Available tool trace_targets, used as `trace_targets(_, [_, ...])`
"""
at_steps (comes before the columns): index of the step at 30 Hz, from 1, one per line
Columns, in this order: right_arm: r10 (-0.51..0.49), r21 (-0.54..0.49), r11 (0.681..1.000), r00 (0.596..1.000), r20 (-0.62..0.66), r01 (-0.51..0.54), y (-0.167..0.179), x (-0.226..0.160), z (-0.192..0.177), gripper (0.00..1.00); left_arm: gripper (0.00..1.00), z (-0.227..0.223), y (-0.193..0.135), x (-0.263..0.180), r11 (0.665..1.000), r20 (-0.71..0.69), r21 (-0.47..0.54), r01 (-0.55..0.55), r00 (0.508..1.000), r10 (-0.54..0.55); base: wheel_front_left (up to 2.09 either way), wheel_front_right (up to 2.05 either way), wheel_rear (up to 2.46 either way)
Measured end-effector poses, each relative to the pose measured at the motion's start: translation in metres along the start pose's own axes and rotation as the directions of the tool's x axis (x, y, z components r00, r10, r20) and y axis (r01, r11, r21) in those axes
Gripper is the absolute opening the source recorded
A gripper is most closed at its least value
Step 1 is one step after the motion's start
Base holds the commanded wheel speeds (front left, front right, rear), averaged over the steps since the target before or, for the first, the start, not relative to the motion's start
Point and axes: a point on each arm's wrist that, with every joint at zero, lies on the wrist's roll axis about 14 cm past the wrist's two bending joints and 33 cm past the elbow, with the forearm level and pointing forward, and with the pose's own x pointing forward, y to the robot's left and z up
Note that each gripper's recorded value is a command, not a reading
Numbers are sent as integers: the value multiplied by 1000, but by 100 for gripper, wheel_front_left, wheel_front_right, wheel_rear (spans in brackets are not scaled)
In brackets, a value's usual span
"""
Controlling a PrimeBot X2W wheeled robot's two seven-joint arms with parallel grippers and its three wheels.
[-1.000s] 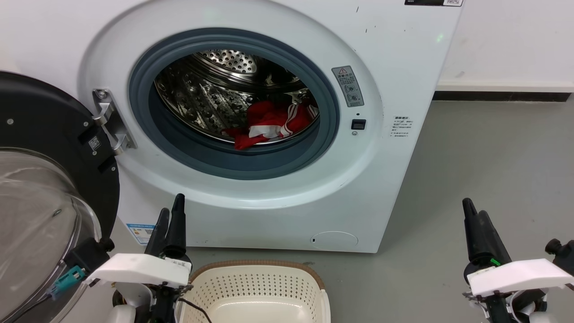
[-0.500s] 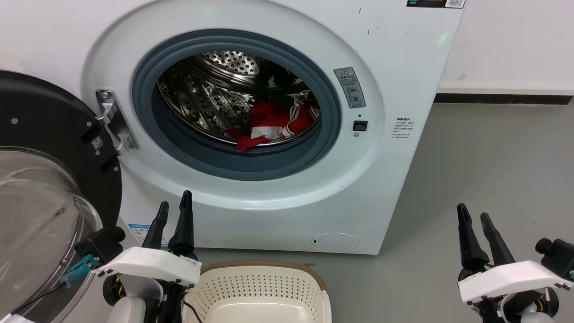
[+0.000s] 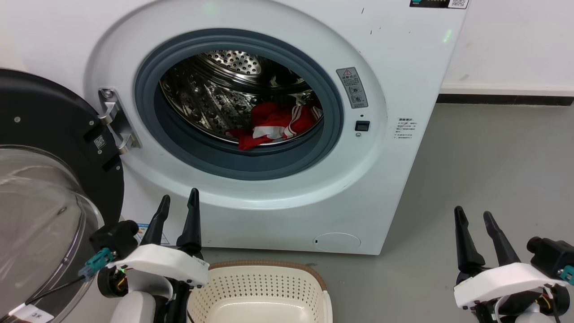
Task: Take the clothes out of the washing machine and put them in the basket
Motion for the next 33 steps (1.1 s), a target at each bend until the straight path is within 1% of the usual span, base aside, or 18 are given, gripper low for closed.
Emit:
trace_targets(14, [17,-159,987,1000,0,-17,2,0,2,100,100,-3,-4,5,987,-6,158,30,1000,-29,0,0,0])
trace_targets(23, [33,-248,968,999,-2,-33,5,1,3,100,100,-6,-3,7,967,-16,252,39,999,-36,0,0,0])
trace_targets(33, [45,-319,947,999,-16,-48,7,2,0,100,100,-6,-5,8,943,-18,329,55,998,-52,0,0,0])
